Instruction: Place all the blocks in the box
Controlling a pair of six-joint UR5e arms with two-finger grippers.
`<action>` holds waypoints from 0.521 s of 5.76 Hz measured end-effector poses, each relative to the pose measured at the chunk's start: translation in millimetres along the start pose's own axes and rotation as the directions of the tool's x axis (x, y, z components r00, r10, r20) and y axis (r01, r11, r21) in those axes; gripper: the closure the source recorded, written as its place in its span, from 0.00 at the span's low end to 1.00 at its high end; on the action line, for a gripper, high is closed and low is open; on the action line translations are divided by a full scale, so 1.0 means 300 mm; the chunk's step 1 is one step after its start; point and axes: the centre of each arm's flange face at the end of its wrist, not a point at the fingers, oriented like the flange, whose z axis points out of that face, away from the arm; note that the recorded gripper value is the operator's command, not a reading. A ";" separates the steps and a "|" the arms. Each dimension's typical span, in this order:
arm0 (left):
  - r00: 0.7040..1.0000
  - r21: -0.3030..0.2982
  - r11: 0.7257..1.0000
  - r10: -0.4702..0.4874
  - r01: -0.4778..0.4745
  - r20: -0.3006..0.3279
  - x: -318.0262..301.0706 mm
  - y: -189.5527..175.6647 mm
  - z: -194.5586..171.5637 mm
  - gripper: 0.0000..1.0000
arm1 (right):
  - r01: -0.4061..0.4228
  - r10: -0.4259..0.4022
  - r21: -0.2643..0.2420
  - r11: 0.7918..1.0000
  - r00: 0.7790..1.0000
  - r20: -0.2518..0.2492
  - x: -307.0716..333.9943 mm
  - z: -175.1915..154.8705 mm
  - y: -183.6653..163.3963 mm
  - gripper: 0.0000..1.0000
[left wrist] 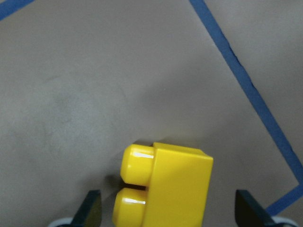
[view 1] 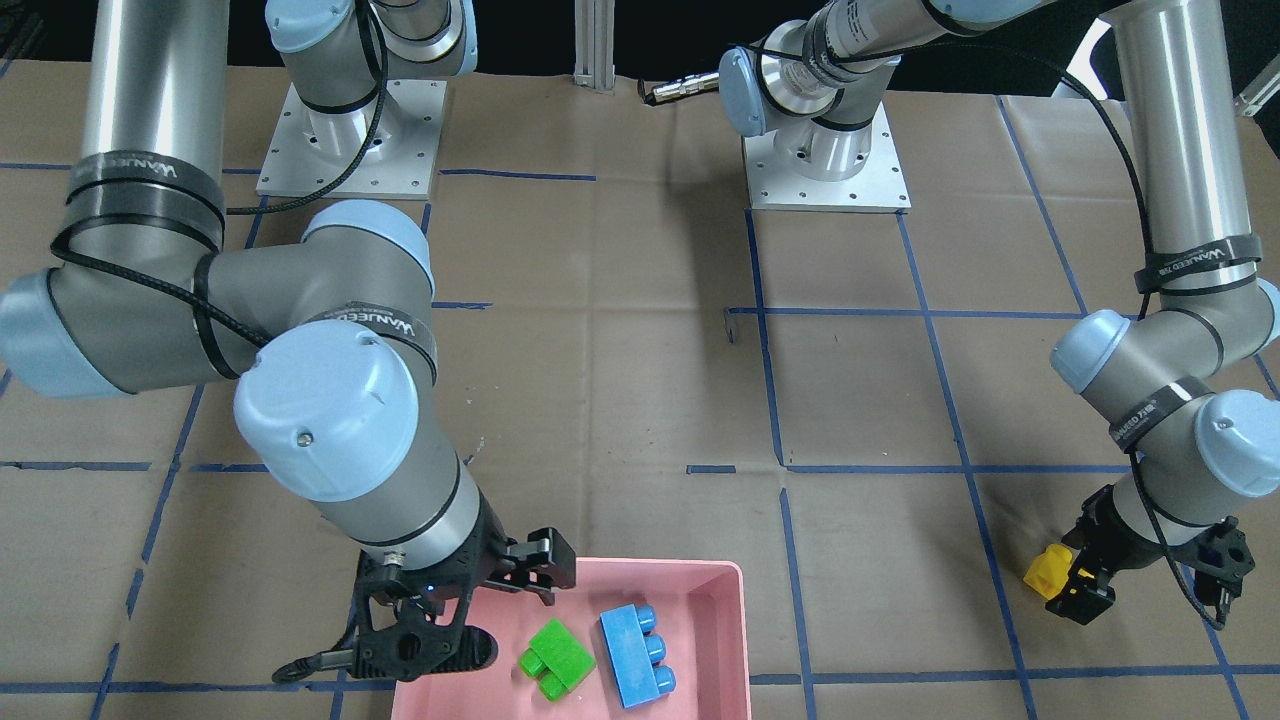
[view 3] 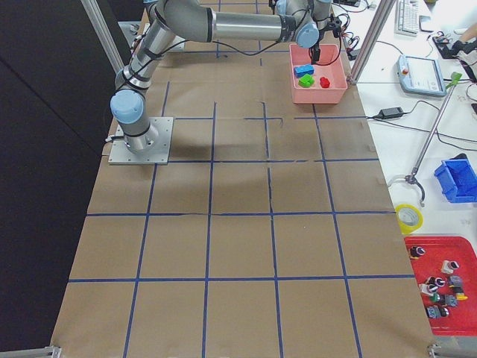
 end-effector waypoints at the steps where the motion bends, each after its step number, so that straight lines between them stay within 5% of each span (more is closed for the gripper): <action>1: 1.000 -0.005 1.000 0.003 -0.003 0.000 -0.003 0.006 0.013 0.20 | 0.003 -0.004 -0.067 0.998 1.000 -0.018 0.082 -0.121 0.071 0.00; 3: 1.000 -0.019 1.000 0.007 -0.007 -0.005 -0.005 0.016 0.013 0.44 | -0.025 0.021 -0.141 0.990 0.999 -0.029 0.154 -0.367 0.319 0.00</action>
